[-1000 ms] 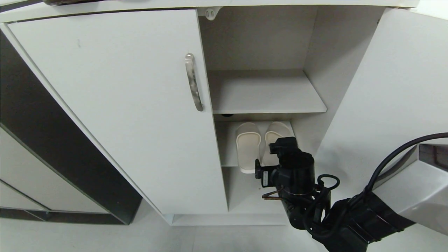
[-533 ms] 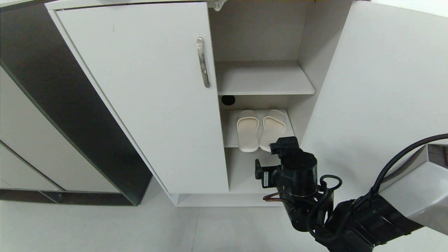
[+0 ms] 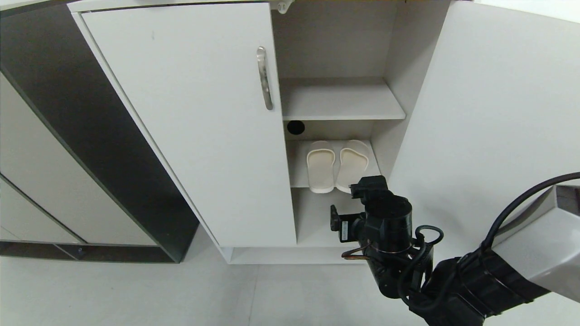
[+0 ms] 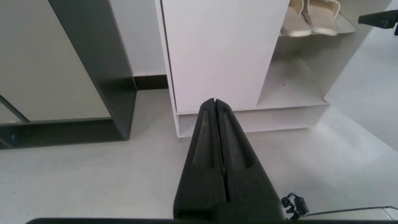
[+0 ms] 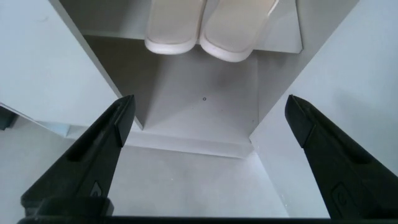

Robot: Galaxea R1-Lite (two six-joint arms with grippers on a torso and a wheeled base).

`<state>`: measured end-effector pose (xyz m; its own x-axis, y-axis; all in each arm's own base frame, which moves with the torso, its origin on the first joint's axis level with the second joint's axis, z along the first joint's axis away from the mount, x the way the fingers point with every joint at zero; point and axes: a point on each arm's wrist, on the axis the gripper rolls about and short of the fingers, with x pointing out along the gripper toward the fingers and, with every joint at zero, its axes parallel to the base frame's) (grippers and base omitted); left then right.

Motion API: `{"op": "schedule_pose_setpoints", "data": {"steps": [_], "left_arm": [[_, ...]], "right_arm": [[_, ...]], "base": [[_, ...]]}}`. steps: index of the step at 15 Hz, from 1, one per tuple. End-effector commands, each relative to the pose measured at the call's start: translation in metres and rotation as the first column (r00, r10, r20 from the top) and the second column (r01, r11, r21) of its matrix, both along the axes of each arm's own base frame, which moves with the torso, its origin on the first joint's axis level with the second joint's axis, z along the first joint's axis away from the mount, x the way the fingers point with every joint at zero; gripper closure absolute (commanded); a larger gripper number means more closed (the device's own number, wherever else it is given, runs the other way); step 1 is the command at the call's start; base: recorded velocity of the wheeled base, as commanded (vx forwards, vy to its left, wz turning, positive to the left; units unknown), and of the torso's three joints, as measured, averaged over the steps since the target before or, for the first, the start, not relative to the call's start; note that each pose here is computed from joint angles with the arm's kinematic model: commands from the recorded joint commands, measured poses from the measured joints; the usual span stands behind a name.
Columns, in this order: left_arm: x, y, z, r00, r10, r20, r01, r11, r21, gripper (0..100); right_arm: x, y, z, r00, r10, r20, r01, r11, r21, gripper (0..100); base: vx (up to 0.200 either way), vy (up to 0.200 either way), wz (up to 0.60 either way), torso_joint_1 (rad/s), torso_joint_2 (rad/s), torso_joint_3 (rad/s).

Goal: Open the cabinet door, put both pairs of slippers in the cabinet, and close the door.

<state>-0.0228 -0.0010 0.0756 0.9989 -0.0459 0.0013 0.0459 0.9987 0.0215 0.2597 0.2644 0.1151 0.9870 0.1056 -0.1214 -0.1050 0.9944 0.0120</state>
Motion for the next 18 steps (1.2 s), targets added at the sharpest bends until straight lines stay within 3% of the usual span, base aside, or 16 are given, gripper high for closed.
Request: {"op": "schedule_pose_setpoints", "data": {"steps": [1,12,13,15,18], "left_arm": [[0.0,0.0,0.0,1.0,0.0,-0.001,0.0,1.0,0.0,100],[0.0,0.0,0.0,1.0,0.0,-0.001,0.0,1.0,0.002,100],[0.0,0.0,0.0,1.0,0.0,-0.001,0.0,1.0,0.0,100],[0.0,0.0,0.0,1.0,0.0,-0.001,0.0,1.0,0.005,100],[0.0,0.0,0.0,1.0,0.001,-0.001,-0.001,1.0,0.0,100]], "right_arm": [[0.0,0.0,-0.001,1.0,0.001,-0.001,-0.001,1.0,-0.003,0],[0.0,-0.002,-0.004,1.0,0.0,-0.011,-0.001,1.0,-0.013,0],[-0.004,-0.005,-0.006,0.999,0.026,-0.025,-0.026,0.999,-0.019,0],[-0.017,-0.015,-0.003,0.98,0.192,-0.048,-0.192,0.981,0.006,0],[-0.016,-0.016,-0.002,0.98,0.195,-0.044,-0.195,0.981,0.009,0]], "base": [[0.0,0.0,0.0,0.002,0.0,0.051],[0.0,0.0,0.0,0.002,0.0,0.195],[0.0,0.0,0.0,0.002,0.01,0.207],[0.0,0.0,0.0,0.005,0.0,0.127],[0.0,0.0,0.0,0.002,0.0,0.017]]}}
